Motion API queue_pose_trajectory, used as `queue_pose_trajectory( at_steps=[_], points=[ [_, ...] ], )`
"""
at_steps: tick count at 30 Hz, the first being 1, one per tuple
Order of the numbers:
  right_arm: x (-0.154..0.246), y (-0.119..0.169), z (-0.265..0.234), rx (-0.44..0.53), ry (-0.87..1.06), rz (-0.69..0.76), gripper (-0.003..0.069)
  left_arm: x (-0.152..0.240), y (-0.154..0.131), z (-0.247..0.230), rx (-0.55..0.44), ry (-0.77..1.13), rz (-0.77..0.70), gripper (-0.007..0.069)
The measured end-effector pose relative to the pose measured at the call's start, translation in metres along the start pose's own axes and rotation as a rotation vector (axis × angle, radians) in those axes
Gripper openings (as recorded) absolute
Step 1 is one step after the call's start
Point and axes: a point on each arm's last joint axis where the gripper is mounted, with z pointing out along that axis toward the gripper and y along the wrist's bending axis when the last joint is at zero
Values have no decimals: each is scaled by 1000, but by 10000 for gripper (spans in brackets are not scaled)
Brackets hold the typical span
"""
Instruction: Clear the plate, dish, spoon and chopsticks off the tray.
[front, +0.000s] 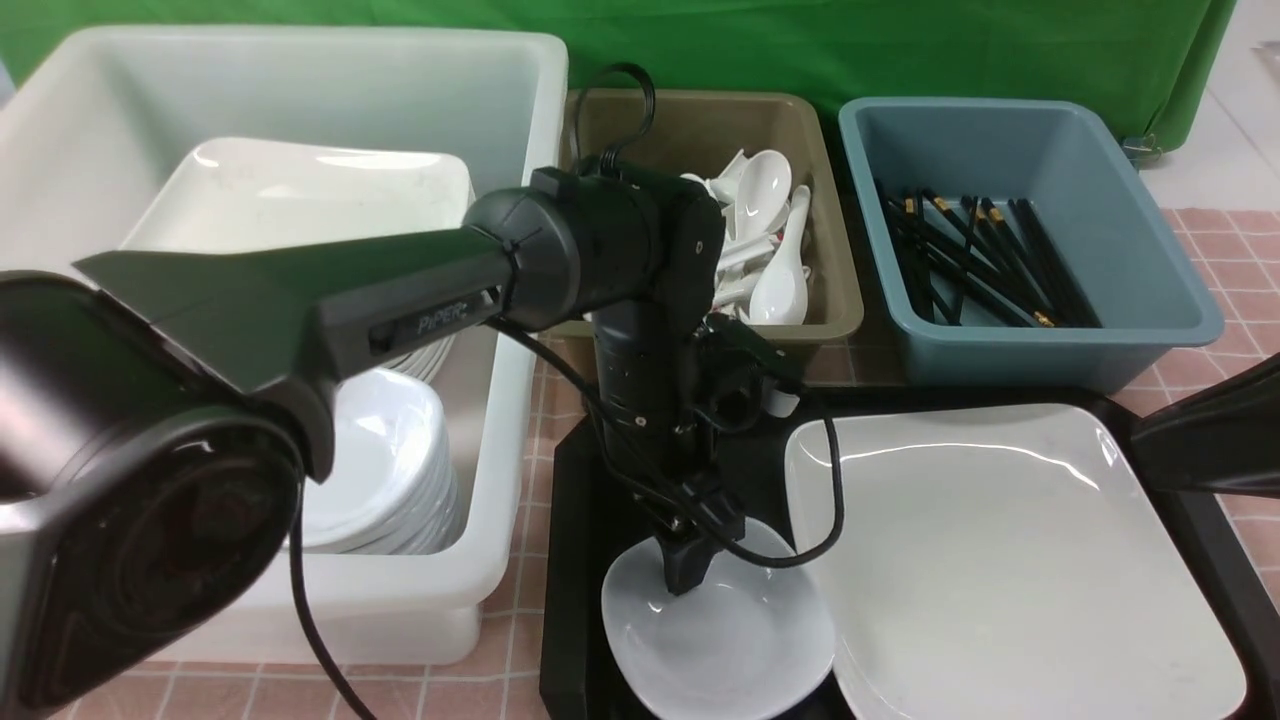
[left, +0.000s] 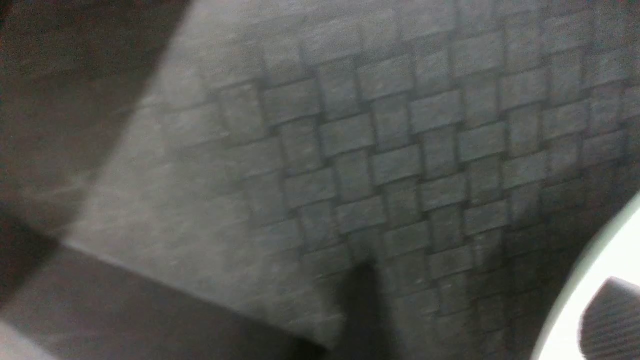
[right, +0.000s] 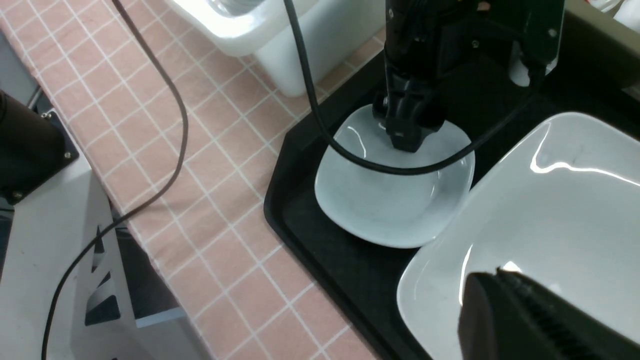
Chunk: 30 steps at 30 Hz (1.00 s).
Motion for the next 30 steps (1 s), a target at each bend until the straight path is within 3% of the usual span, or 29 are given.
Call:
queue_pose_trajectory(
  at_steps=[4,5,6,8,19,24,30],
  points=[
    [0,0,0,1,-1,0,30,-1,-5,2,56,-3,-21,225],
    [0,0,0,1,-1,0,30,-1,-5,2,60,-5,-22,210],
    [0,0,0,1,-1,0,30,-1,-8,2,93,2,-23,106],
    [0,0,0,1,-1,0,30,0,-10,-1,120,-1,-30,69],
    [0,0,0,1,-1,0,30,8,-5,-56,70,-152,-71,13],
    [-4,1,-3,3,-20,-8,30,26,6,-106,60,-280,-167,9],
    [-39,24,-18,-27,-90,-148,30,75,32,-188,101,-522,-338,8]
  ],
)
